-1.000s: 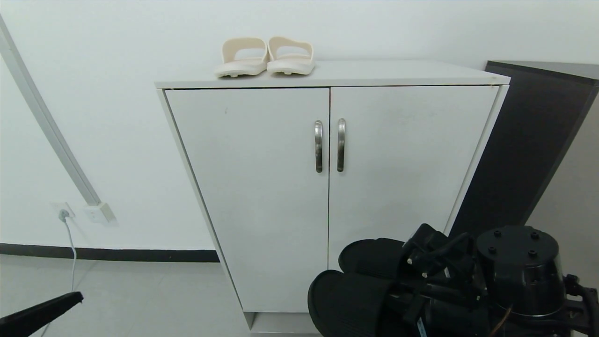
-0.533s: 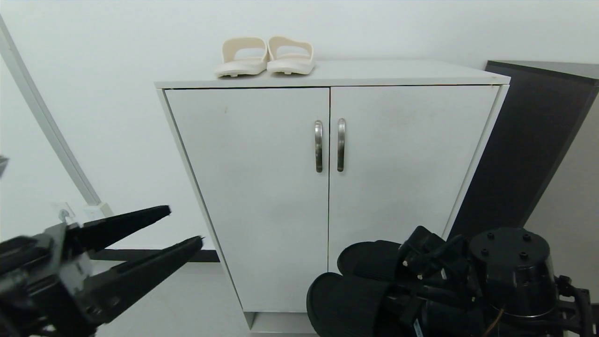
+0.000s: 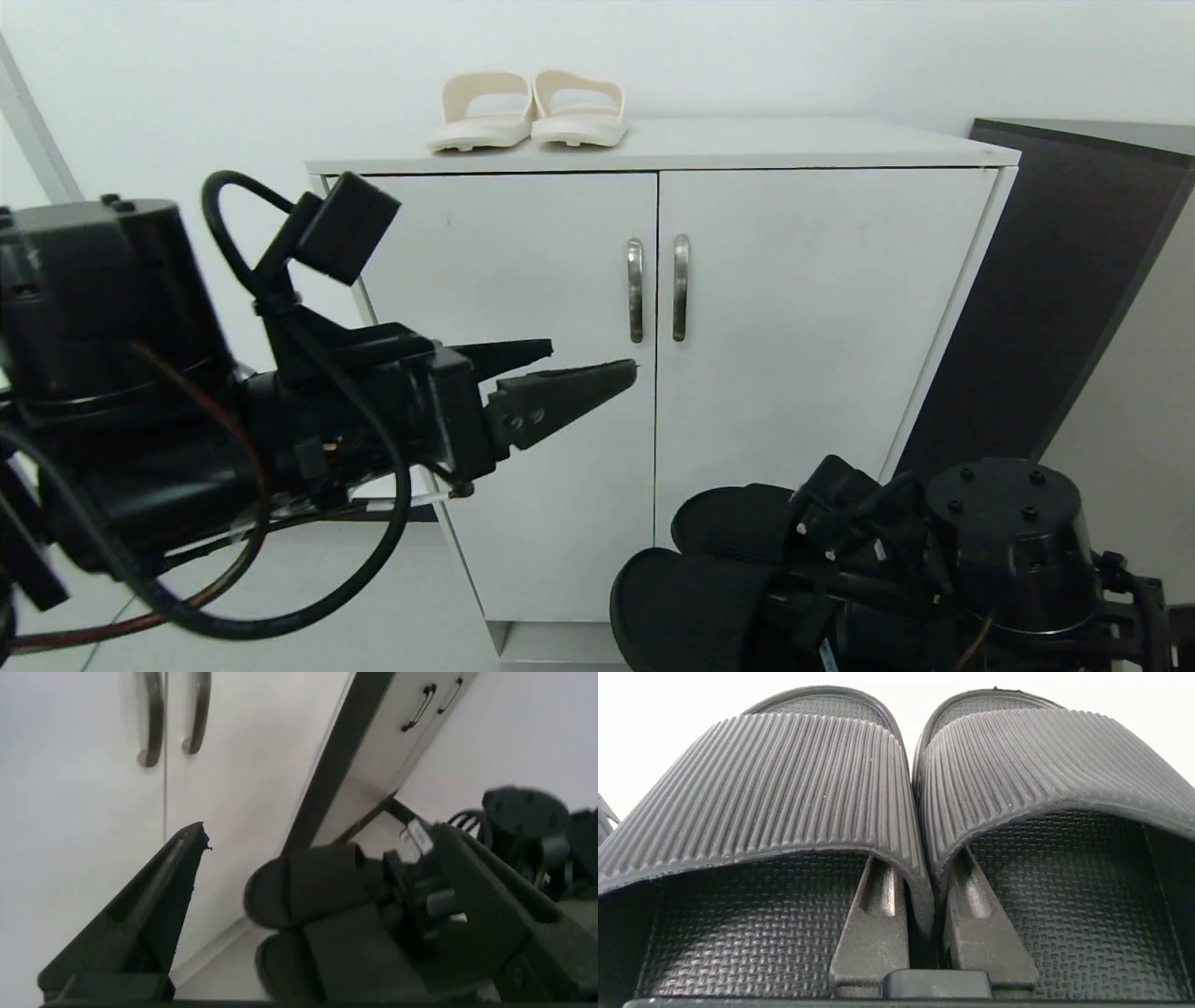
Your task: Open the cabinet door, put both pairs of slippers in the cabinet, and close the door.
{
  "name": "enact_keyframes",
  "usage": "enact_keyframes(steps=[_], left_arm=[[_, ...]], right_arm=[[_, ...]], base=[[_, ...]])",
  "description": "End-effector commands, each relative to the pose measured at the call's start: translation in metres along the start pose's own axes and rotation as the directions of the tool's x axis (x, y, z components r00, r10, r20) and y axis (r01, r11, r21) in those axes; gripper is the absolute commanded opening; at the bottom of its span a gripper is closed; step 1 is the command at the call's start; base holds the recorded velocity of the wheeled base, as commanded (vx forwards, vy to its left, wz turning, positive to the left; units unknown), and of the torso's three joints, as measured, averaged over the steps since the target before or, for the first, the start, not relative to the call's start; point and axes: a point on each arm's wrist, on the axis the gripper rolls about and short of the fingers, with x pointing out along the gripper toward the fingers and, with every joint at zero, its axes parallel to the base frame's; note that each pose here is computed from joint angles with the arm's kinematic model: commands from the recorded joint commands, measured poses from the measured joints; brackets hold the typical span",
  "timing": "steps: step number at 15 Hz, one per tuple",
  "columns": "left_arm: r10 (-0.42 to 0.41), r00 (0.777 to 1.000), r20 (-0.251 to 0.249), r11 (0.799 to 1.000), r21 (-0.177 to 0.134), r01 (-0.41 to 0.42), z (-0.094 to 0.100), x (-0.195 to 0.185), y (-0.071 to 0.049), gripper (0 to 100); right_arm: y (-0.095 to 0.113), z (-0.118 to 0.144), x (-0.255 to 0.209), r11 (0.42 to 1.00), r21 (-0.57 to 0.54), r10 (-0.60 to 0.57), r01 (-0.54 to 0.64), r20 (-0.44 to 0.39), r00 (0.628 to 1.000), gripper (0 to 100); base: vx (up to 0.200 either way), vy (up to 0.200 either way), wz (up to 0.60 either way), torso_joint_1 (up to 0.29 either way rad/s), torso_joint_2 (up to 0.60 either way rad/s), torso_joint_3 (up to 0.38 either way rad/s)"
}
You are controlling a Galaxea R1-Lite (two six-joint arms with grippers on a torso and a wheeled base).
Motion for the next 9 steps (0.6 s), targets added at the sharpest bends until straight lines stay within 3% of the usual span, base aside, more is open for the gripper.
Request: enact_keyframes(steps=[1, 4, 7, 9], left_arm=[[-0.029, 0.999, -0.015, 0.999, -0.016, 0.029, -0.002, 0.033, 0.005, 100], [-0.075, 0.997, -0.005, 0.997, -0.015, 0.075, 0.005, 0.068, 0.013, 100], [-0.125, 0.992, 0.006, 0.99, -0.06, 0.125, 0.009, 0.1, 0.004, 100], [-0.13, 0.991, 0.014, 0.989, -0.072, 0.131, 0.012, 0.115, 0.007, 100]], right_arm=[[0.001, -0.003, 0.003, 1.0, -0.001, 0.003, -0.003, -0.015, 1.0, 0], [0.001, -0.003, 0.005, 1.0, -0.001, 0.003, -0.003, -0.018, 1.0, 0], [0.001, -0.003, 0.004, 1.0, 0.001, 0.003, -0.003, -0.017, 1.0, 0], [0.0, -0.002, 0.003, 1.0, 0.001, 0.001, -0.001, -0.009, 1.0, 0]], base=[[0.0, 0.0, 0.0, 0.0, 0.0, 0.0], [0.0, 0.0, 0.0, 0.0, 0.0, 0.0], [0.0, 0.0, 0.0, 0.0, 0.0, 0.0], [0.0, 0.0, 0.0, 0.0, 0.0, 0.0]])
